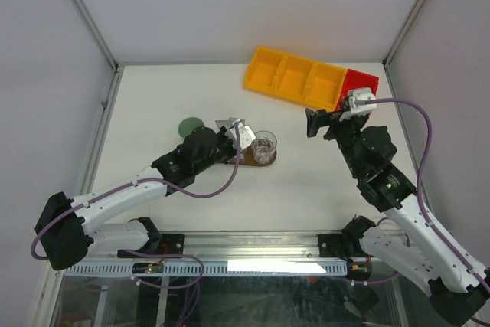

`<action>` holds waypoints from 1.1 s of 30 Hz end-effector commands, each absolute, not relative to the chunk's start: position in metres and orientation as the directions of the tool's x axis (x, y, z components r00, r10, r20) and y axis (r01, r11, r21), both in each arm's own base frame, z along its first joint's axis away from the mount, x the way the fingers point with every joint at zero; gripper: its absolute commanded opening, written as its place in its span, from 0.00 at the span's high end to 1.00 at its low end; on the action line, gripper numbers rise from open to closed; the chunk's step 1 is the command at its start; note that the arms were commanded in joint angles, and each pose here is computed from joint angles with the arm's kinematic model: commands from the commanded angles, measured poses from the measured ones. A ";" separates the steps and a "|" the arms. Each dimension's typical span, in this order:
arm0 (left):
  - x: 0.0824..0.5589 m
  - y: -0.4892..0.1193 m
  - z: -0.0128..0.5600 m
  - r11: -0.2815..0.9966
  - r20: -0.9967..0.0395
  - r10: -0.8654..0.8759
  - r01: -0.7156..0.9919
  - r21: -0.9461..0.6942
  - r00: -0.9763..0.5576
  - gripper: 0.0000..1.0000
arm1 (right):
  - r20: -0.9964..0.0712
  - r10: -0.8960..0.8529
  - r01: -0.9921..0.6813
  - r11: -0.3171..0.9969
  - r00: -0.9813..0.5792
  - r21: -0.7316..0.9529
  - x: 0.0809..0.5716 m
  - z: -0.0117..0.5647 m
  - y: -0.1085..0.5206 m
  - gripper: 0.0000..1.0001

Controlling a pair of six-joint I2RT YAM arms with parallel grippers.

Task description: Prepare toiletry sets of a toothbrush and toothpaste on the tray

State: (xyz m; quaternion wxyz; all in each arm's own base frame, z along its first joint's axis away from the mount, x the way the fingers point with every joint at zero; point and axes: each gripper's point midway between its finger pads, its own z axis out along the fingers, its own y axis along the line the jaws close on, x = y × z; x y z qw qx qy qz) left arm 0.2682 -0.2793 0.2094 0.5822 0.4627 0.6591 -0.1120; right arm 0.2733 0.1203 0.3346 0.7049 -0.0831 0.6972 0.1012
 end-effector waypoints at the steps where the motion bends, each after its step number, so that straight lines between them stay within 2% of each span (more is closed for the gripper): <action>1: 0.270 -0.280 0.221 0.551 -0.881 0.452 0.732 0.401 0.142 0.89 | -0.995 0.076 -0.260 0.964 0.058 0.058 0.271 0.352 0.118 0.01; 8: 0.266 -0.283 0.220 0.532 -0.881 0.451 0.750 0.394 0.143 0.88 | -0.995 0.076 -0.258 0.964 0.060 0.058 0.271 0.353 0.117 0.01; 14: 0.261 -0.286 0.217 0.512 -0.878 0.456 0.764 0.391 0.144 0.80 | -0.995 0.076 -0.256 0.965 0.060 0.058 0.271 0.352 0.117 0.00; 19: 0.259 -0.286 0.216 0.511 -0.876 0.461 0.765 0.393 0.143 0.79 | -0.995 0.076 -0.255 0.965 0.059 0.059 0.270 0.351 0.117 0.00; 28: 0.248 -0.291 0.222 0.480 -0.889 0.428 0.793 0.375 0.161 0.56 | -0.995 0.077 -0.255 0.965 0.057 0.060 0.271 0.351 0.117 0.00; 33: 0.243 -0.293 0.222 0.460 -0.893 0.419 0.809 0.366 0.166 0.47 | -0.995 0.077 -0.253 0.965 0.058 0.060 0.270 0.351 0.117 0.00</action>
